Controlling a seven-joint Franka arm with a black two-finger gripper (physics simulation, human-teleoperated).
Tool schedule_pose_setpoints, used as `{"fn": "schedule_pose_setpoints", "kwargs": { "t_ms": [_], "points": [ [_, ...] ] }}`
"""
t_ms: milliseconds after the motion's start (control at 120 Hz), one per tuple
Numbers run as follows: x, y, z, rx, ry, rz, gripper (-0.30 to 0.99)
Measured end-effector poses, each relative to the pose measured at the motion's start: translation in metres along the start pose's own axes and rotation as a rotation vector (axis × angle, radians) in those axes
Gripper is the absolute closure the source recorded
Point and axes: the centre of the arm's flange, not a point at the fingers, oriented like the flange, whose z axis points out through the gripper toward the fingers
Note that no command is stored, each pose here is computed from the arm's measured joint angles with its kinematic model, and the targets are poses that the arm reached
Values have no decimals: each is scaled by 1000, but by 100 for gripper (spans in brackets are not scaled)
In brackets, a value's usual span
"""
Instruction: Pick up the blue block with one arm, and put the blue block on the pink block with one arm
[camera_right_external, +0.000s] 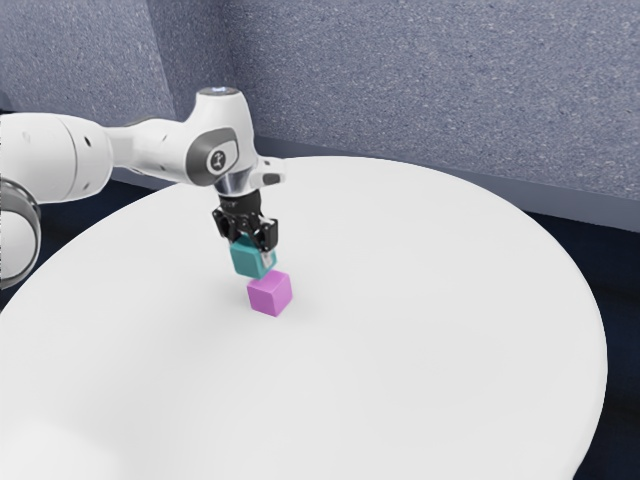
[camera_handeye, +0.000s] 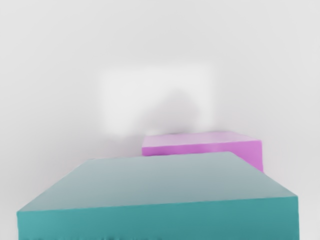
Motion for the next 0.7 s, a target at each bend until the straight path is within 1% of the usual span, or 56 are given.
{"fn": "schedule_pose_setpoints", "kwargs": {
  "t_ms": [142,458,700],
  "points": [
    [1,8,9,-8,-17,28,32],
    [8,13,12,-15,-17,60,32],
    [8,14,15,-42,-27,49,32]
  ]
}}
